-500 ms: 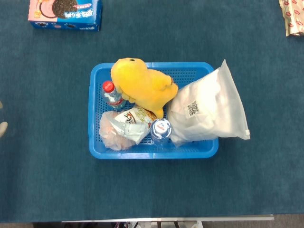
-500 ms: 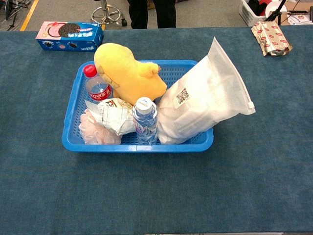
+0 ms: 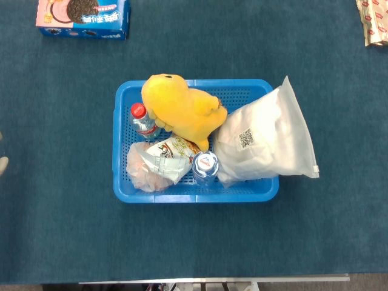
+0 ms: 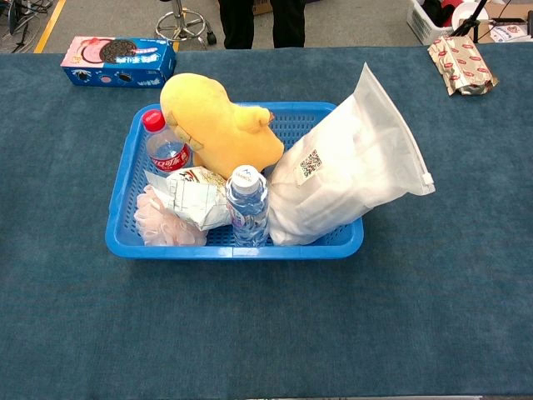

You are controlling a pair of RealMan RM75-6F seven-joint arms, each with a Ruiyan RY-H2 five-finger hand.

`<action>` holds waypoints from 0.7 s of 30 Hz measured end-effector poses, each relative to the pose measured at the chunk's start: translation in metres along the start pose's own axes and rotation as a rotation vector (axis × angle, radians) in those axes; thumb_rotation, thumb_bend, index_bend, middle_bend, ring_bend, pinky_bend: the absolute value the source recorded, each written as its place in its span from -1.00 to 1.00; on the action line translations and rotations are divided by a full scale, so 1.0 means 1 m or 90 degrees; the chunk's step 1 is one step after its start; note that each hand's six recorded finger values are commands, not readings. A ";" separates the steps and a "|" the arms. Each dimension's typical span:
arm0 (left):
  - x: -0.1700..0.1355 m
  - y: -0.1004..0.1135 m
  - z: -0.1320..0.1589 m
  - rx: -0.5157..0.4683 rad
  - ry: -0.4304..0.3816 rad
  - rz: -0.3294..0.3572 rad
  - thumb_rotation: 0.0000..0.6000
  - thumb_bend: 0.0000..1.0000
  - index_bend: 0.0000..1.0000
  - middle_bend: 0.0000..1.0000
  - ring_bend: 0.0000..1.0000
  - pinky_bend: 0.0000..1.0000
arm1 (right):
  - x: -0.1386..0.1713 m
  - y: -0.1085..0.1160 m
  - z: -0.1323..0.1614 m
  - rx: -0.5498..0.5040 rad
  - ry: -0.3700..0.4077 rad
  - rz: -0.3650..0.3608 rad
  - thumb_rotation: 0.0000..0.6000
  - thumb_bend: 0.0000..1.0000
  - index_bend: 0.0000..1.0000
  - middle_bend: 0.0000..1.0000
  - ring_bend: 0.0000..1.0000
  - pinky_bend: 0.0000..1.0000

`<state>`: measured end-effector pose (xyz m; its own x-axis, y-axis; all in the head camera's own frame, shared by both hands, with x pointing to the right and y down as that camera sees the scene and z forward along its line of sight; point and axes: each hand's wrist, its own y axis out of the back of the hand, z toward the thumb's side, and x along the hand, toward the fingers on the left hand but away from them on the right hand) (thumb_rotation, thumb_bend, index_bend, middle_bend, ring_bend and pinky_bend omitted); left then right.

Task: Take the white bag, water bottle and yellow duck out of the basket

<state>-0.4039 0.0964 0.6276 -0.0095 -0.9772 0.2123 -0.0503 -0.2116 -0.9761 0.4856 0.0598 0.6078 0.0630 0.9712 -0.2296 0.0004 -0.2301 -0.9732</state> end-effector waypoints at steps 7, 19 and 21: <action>-0.004 -0.002 -0.001 0.005 -0.002 -0.003 1.00 -0.66 -0.05 -0.31 -0.50 -0.09 | -0.009 0.005 0.016 0.019 0.058 0.002 1.00 -1.00 -0.19 -0.43 -0.71 -0.52; -0.006 -0.004 -0.002 0.007 0.001 -0.010 1.00 -0.66 -0.05 -0.31 -0.50 -0.09 | -0.040 0.043 0.087 0.069 0.299 -0.085 1.00 -1.00 -0.45 -0.52 -0.74 -0.56; -0.007 -0.005 -0.002 0.006 0.001 -0.011 1.00 -0.66 -0.05 -0.31 -0.50 -0.09 | -0.045 0.046 0.097 0.082 0.330 -0.096 1.00 -1.00 -0.50 -0.56 -0.78 -0.60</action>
<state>-0.4059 0.1039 0.6312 -0.0102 -0.9733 0.2293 -0.0405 -0.2287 -0.9726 0.3861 0.0113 0.5717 0.5551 0.8278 -0.0811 -0.0720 -0.0494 -0.9962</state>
